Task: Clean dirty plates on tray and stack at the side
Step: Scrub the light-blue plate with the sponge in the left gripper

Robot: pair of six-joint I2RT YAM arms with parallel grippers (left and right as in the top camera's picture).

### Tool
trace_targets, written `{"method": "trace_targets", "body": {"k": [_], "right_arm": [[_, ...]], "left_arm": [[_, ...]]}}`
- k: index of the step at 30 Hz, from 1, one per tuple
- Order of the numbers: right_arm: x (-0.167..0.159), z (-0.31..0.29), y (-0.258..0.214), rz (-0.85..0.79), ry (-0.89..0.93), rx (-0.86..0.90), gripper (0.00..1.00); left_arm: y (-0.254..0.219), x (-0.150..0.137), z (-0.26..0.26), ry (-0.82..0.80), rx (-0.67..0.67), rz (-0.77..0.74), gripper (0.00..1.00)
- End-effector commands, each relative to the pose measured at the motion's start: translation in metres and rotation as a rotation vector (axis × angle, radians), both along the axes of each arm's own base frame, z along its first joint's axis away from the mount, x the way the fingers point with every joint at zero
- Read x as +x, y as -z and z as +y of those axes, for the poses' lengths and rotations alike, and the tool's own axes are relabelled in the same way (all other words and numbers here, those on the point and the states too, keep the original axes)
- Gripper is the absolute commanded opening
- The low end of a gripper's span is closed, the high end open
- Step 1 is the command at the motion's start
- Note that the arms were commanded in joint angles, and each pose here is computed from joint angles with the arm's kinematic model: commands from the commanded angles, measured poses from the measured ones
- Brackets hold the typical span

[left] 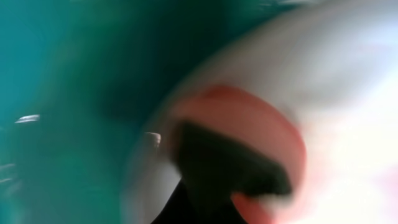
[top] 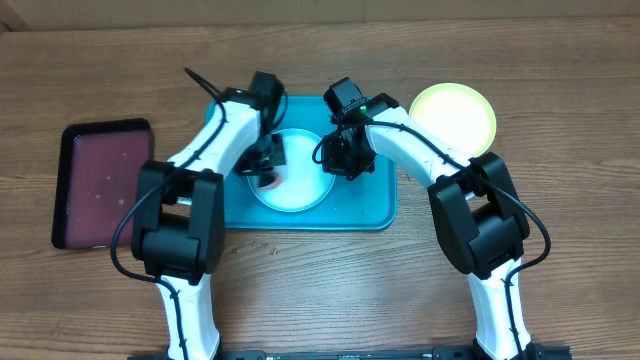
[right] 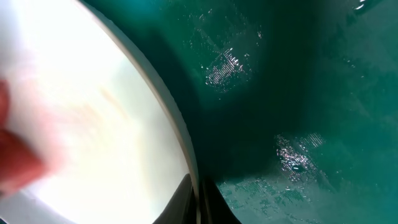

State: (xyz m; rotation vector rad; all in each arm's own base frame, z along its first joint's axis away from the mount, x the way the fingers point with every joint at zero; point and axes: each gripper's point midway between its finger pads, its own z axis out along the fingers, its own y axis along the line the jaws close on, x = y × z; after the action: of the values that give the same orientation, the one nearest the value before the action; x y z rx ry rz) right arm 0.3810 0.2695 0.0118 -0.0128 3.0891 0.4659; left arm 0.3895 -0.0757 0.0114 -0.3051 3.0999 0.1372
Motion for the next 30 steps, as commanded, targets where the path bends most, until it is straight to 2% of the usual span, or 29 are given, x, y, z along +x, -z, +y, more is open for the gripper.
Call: {"method": "trace_targets", "body": {"k": [1,4,11,14,20,25,28,30], "right_arm": [[0.002,-0.008,0.003,-0.005,0.008,-0.029,0.04],[0.002,-0.008,0.003,-0.006,0.008,-0.029,0.04],[0.002,-0.007,0.003,-0.009,-0.001,-0.028,0.04],[0.002,-0.007,0.003,-0.014,-0.014,-0.027,0.04],[0.002,-0.007,0.003,-0.014,-0.014,-0.026,0.04],[0.002,-0.007,0.003,-0.013,-0.015,-0.027,0.04],[0.001,-0.008,0.003,-0.011,-0.018,-0.030,0.04],[0.001,-0.008,0.003,-0.009,-0.018,-0.031,0.04]], "left_arm": [[-0.010,0.012,0.047,-0.065,0.159,-0.031,0.04],[-0.014,0.021,0.033,-0.069,0.075,-0.050,0.04],[-0.004,0.019,-0.051,0.001,-0.280,-0.045,0.04],[0.003,0.013,-0.079,0.046,-0.350,-0.043,0.04],[0.023,0.000,-0.105,0.098,-0.353,-0.007,0.04],[0.028,-0.001,-0.102,0.162,-0.313,-0.011,0.04],[0.024,0.005,-0.076,0.155,-0.199,-0.013,0.05],[0.015,0.011,-0.043,0.116,-0.058,-0.018,0.04]]}}
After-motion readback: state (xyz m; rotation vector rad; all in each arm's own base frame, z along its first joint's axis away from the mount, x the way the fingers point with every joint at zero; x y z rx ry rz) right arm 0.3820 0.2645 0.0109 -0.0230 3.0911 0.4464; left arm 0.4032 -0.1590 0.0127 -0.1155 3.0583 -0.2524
